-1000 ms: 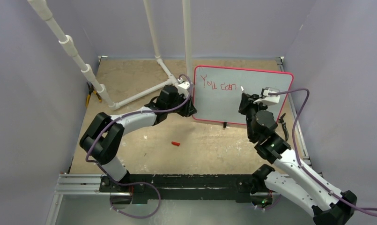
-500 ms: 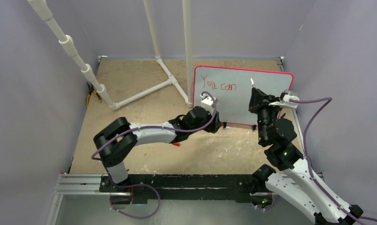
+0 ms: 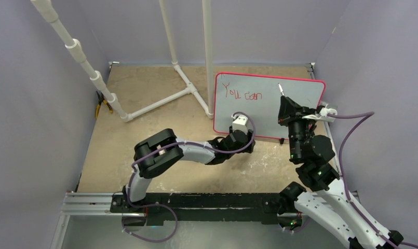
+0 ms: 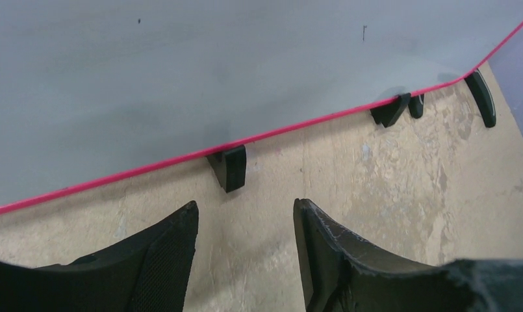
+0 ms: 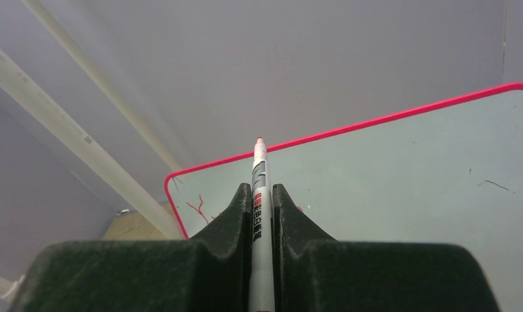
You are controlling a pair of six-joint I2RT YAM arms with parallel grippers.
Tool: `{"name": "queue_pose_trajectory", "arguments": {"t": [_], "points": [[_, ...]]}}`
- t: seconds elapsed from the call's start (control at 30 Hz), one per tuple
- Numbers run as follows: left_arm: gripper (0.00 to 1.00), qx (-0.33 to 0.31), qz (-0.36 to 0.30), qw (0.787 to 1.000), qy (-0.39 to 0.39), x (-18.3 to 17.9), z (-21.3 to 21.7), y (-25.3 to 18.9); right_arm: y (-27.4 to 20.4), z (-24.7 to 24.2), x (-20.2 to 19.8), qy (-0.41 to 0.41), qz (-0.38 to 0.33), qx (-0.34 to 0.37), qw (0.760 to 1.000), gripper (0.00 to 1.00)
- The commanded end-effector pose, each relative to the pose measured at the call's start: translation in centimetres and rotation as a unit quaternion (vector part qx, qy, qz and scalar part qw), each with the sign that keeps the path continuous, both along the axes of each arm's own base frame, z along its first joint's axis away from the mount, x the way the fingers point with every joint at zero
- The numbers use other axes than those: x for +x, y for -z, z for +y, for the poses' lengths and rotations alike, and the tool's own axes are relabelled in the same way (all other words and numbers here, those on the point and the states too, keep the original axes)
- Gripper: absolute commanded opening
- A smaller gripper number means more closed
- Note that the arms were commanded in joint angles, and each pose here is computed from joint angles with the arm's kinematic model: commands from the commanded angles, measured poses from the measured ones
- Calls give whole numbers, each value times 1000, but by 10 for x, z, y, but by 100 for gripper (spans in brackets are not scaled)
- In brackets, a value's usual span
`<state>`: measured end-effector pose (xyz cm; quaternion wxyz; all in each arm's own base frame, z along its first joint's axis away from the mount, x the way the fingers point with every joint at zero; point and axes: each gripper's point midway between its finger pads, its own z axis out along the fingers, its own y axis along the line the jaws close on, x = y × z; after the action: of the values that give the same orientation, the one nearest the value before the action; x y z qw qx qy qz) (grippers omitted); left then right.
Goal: Write a sentence on the whiteboard
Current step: Adjust the whiteboard stand at the center of the board.
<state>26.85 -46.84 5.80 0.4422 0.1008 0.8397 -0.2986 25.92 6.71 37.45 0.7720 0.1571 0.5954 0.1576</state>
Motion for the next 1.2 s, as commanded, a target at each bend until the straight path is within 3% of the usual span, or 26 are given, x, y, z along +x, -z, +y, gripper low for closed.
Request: {"name": "queue_pose_trajectory", "arguments": {"t": [0.0,0.57,1.07,1.17], "points": [[55,-21,-30,999,-37,17,-18,-12,-23,-1,-8,-14,-35,10,999,0],[38,57,-77,992,-80,33,-16,13,-25,5,-8,-30,-40,9,999,0],[0,111,-87,986,-93,14,-7,31,-30,5,-12,-36,-46,12,998,0],[0,120,-88,984,-100,10,-4,33,-32,4,-14,-36,-49,14,998,0]]}}
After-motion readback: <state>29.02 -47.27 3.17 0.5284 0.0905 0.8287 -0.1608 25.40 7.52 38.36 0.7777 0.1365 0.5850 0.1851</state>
